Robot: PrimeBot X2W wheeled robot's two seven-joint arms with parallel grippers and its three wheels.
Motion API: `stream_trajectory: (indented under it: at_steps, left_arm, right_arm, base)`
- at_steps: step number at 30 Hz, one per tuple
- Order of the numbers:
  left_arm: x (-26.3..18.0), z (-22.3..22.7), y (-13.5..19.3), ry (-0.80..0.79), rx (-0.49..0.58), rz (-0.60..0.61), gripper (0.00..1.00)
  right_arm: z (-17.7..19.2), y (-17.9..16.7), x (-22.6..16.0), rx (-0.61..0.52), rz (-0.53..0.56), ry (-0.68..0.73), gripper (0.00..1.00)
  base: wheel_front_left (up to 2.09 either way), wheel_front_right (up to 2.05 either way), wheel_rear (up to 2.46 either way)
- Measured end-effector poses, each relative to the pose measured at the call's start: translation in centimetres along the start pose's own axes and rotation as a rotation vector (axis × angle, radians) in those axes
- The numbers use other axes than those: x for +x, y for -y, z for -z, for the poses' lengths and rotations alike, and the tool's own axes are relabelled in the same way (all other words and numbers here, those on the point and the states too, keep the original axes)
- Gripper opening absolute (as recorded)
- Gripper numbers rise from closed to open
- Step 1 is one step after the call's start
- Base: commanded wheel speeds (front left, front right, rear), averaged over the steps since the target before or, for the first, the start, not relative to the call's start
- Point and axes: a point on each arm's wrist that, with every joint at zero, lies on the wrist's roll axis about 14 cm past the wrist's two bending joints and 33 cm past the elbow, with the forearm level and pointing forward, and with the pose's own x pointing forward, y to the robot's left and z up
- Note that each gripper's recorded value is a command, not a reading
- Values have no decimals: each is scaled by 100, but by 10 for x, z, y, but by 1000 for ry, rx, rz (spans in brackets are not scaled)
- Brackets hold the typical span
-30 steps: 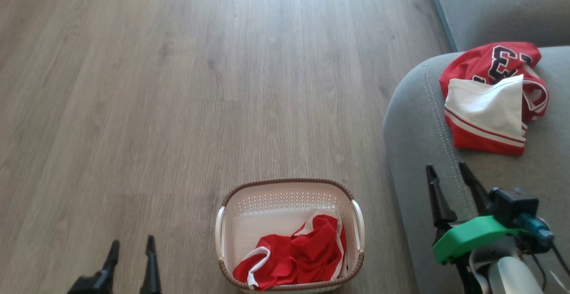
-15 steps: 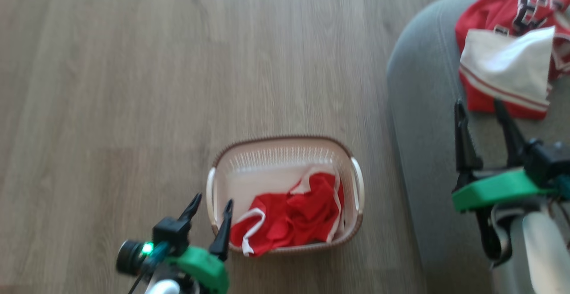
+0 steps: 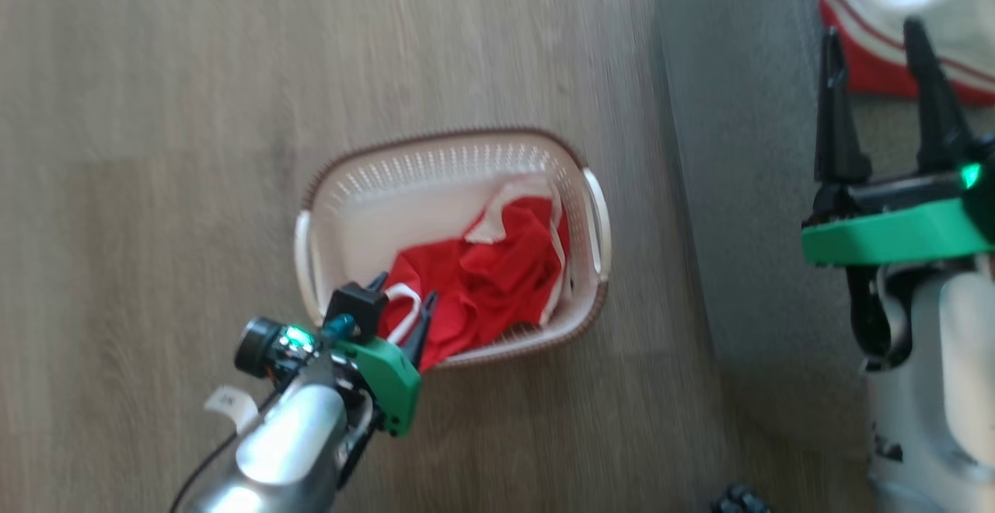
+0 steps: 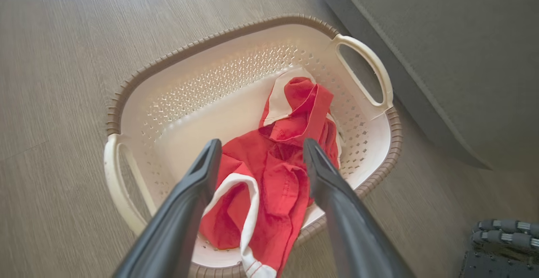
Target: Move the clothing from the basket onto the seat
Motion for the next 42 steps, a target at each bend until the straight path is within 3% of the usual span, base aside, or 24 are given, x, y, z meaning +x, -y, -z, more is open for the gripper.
stream_trajectory:
  at_steps: [6,17,27,39,40,41,42]
  left_arm:
    - [34,37,-2,-131,17,48,100]
    - [88,59,17,-201,101,187,100]
    - [114,70,46,-227,165,314,100]
    - [133,89,51,-301,201,345,100]
    - [133,92,52,-313,198,351,90]
    - [132,94,53,-321,197,355,50]
    - [132,95,53,-326,196,357,34]
  right_arm:
    - [22,7,17,-19,8,-14,100]
    - [55,15,31,-39,6,-48,100]
    - [72,19,33,-47,3,-68,100]
    - [77,17,36,-62,-20,-65,100]
    - [77,16,36,-63,-21,-65,100]
    - [77,16,36,-64,-21,-64,100]
    - [77,16,36,-65,-22,-64,100]
  base:
    - [0,0,0]
    - [0,0,0]
    - [0,0,0]
    - [0,0,0]
    - [0,0,0]
    - [0,0,0]
    - [0,0,0]
